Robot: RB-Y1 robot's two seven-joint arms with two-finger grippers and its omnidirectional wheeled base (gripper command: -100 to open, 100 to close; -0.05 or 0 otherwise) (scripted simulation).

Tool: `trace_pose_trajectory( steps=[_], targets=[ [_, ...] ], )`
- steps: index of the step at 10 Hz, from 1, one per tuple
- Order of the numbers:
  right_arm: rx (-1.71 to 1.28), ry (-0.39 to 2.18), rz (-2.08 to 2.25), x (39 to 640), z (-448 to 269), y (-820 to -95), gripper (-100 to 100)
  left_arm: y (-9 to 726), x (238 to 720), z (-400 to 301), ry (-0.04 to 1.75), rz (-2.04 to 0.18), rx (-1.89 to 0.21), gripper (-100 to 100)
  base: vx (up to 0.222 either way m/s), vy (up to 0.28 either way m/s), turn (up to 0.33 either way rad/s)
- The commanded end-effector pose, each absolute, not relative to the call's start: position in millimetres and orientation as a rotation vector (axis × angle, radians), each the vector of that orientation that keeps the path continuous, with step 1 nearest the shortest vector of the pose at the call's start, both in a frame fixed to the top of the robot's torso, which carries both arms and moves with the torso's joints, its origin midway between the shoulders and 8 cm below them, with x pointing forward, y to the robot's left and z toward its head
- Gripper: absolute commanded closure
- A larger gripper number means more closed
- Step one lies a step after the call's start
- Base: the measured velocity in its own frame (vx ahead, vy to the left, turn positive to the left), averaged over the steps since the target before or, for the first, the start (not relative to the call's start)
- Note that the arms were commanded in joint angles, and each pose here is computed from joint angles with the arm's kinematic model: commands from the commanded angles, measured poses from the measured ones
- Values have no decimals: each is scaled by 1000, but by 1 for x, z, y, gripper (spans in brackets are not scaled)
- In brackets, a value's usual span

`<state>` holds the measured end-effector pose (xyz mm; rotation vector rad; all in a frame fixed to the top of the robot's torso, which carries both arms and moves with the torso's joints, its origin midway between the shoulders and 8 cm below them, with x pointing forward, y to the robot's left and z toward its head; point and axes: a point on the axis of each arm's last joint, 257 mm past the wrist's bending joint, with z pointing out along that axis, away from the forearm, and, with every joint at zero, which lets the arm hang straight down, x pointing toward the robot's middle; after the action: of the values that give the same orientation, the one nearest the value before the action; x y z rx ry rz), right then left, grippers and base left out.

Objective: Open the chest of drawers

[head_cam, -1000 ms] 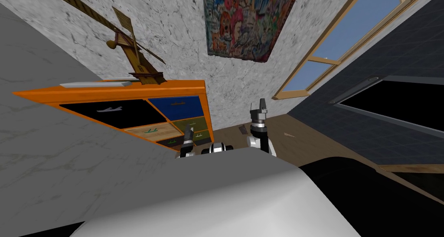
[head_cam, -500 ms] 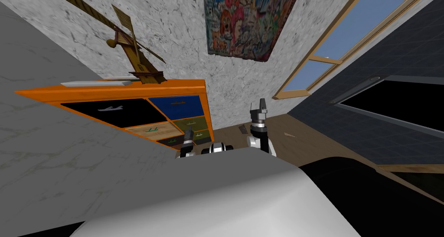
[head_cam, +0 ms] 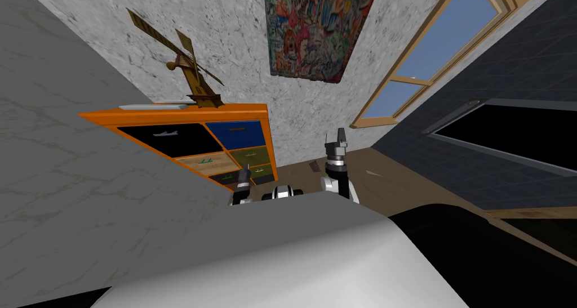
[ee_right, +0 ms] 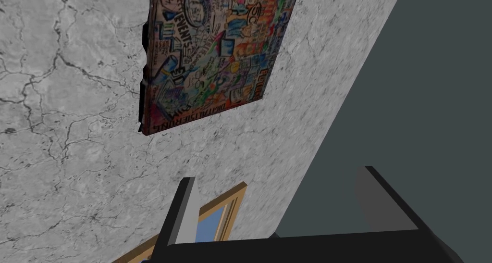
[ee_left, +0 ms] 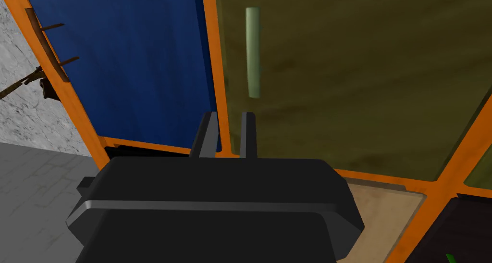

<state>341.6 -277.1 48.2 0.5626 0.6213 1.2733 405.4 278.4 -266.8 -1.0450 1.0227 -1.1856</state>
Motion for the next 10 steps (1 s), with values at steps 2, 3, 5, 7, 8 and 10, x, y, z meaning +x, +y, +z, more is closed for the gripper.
trace_pose_trajectory(
  steps=[2,3,5,7,8,10],
  targets=[
    [563,621,1273,342,48,-277,0,291,405,-267,1076,-1160,-994,-100,25,-1,0],
    [563,621,1273,342,48,-277,0,296,405,-267,1095,-1149,-977,-100,27,-2,-1],
    [563,621,1273,342,48,-277,0,300,410,-264,1102,-1142,-976,-100,74,-2,-3],
    [563,621,1273,342,48,-277,0,294,414,-262,1071,-1156,-1009,-100,163,-32,-5],
    [563,621,1273,342,48,-277,0,291,415,-262,1057,-1163,-1023,-100,77,-28,1],
    [563,621,1273,342,48,-277,0,283,416,-262,1024,-1180,-1057,-100,16,-12,-1]
  ],
)
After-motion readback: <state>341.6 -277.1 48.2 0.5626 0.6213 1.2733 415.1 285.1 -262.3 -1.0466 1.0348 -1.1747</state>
